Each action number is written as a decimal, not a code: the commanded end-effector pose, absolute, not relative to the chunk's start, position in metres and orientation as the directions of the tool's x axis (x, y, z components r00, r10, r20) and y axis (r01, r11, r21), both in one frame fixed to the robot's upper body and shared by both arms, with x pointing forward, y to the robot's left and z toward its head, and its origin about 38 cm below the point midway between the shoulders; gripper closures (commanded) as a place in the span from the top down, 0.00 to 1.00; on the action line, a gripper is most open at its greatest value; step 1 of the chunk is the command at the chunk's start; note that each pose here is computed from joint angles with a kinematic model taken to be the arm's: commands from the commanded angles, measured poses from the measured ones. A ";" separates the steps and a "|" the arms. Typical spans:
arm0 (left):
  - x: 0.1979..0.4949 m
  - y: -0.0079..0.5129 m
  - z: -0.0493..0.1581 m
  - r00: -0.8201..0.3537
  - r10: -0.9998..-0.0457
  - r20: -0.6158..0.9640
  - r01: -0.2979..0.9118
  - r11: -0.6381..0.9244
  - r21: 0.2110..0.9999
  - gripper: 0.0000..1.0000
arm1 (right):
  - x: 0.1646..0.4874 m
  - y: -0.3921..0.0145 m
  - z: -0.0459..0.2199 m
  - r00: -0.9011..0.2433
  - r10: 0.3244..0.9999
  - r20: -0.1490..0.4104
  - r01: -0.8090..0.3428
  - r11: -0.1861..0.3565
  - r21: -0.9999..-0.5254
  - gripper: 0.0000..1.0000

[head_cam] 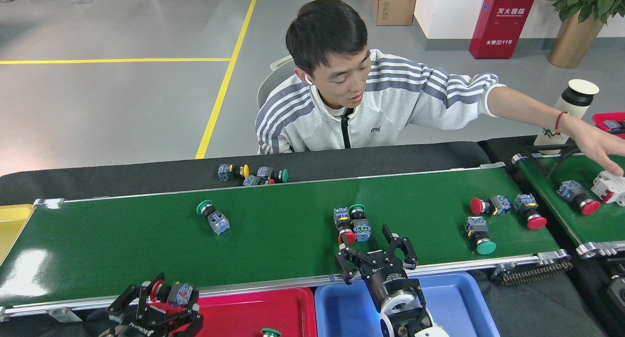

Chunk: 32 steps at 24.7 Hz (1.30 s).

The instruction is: Pick switch part from conveyor to tray

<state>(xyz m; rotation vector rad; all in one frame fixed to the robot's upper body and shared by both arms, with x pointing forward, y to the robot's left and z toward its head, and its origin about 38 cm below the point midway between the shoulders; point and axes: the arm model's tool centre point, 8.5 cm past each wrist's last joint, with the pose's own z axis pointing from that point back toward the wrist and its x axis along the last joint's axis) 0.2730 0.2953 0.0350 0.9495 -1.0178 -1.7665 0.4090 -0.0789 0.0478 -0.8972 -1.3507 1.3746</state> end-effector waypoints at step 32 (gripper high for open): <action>0.298 0.359 0.074 0.108 -0.974 -0.198 0.235 -0.168 0.957 1.00 | 0.306 0.031 0.064 -0.911 0.413 0.013 -0.018 -0.008 -1.000 1.00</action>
